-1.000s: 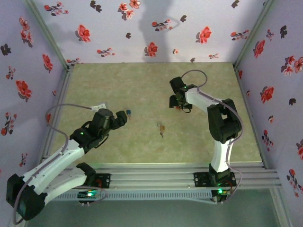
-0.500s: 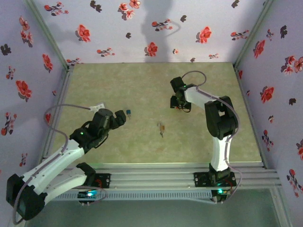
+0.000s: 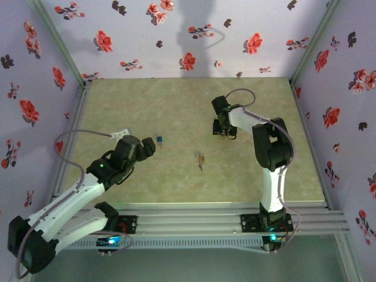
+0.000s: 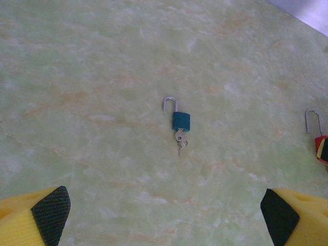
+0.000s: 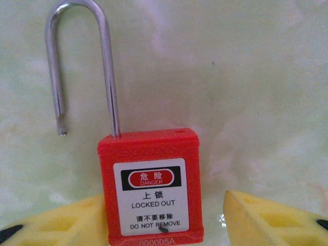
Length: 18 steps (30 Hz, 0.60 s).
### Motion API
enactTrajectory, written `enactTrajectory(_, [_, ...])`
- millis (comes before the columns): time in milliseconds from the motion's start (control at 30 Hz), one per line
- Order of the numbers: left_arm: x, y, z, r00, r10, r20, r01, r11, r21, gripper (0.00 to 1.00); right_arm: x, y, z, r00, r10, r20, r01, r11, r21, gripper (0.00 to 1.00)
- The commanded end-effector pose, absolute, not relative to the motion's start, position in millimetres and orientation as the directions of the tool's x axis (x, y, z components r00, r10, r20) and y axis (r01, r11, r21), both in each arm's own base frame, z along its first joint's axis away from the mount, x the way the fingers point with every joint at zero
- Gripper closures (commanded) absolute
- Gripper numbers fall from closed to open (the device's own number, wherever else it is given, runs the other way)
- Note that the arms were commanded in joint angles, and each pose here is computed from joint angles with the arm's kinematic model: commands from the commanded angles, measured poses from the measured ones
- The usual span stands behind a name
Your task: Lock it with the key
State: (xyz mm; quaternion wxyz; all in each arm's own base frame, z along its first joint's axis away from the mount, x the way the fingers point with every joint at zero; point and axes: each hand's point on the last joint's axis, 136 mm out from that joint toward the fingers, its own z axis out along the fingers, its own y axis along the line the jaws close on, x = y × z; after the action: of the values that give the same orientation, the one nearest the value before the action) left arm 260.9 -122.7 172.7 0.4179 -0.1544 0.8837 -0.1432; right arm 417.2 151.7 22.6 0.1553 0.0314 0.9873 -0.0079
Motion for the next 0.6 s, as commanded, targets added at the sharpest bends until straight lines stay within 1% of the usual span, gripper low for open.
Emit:
enactTrajectory(0, [263, -119, 183, -0.573, -0.418, -0.706, -0.181, 0.904, -0.388, 0.00, 425, 153, 23, -0.947, 0.051, -0.316, 0.052, 0.999, 0.008, 0.44])
enactTrajectory(567, [262, -119, 181, -0.581, -0.406, -0.705, -0.179, 0.909, -0.375, 0.00, 427, 153, 10, -0.951, 0.042, -0.306, 0.043, 0.999, 0.006, 0.52])
